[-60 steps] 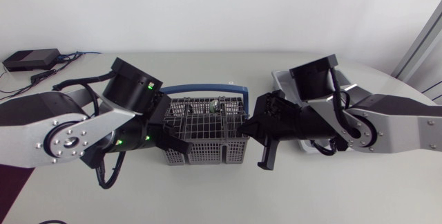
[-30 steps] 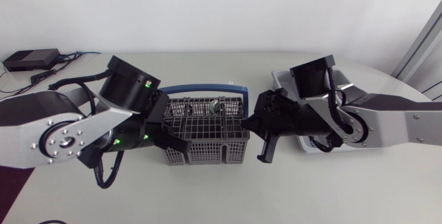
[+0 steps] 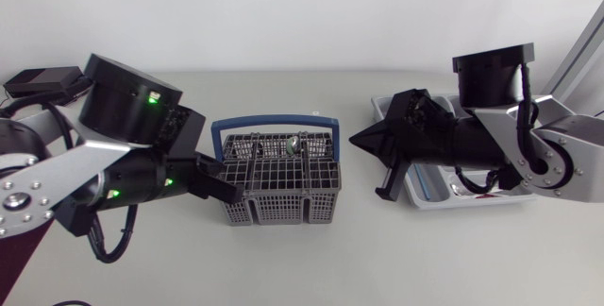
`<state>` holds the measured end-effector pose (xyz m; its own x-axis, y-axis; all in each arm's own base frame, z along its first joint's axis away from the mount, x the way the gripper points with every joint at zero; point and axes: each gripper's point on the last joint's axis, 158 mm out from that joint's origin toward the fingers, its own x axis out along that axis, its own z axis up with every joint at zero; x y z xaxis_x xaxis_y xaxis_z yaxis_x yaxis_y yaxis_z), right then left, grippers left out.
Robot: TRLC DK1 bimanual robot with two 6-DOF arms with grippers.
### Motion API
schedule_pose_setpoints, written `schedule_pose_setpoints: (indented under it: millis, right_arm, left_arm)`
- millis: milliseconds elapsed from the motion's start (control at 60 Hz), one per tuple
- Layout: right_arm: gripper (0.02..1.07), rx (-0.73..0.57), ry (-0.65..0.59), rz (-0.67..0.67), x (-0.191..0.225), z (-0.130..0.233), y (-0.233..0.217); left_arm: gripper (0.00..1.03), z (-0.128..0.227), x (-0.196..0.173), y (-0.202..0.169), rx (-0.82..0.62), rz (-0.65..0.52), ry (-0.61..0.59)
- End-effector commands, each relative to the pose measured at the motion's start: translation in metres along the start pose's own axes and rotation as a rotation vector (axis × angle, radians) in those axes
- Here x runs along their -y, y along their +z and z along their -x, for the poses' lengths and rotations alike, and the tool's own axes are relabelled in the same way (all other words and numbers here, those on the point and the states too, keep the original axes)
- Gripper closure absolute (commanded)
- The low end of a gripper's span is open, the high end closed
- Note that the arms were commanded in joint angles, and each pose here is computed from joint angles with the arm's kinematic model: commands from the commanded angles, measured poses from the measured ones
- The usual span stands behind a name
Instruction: Unload the cutlery basket into the drawer organizer.
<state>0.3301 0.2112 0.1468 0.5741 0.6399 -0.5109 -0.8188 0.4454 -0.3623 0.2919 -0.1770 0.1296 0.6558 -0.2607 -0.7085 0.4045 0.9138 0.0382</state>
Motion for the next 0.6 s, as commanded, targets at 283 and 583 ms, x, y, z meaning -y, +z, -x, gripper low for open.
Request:
schedule_pose_setpoints:
  millis: [283, 583]
  right_arm:
    - [1.02, -0.058, 0.017, -0.114, 0.042, -0.046, -0.041]
    - [1.02, -0.046, 0.081, -0.197, 0.07, -0.091, -0.05]
  left_arm:
    - [1.0, 0.009, 0.012, -0.059, -0.098, -0.128, -0.082]
    - [1.0, 0.002, 0.044, -0.103, -0.213, -0.229, -0.23]
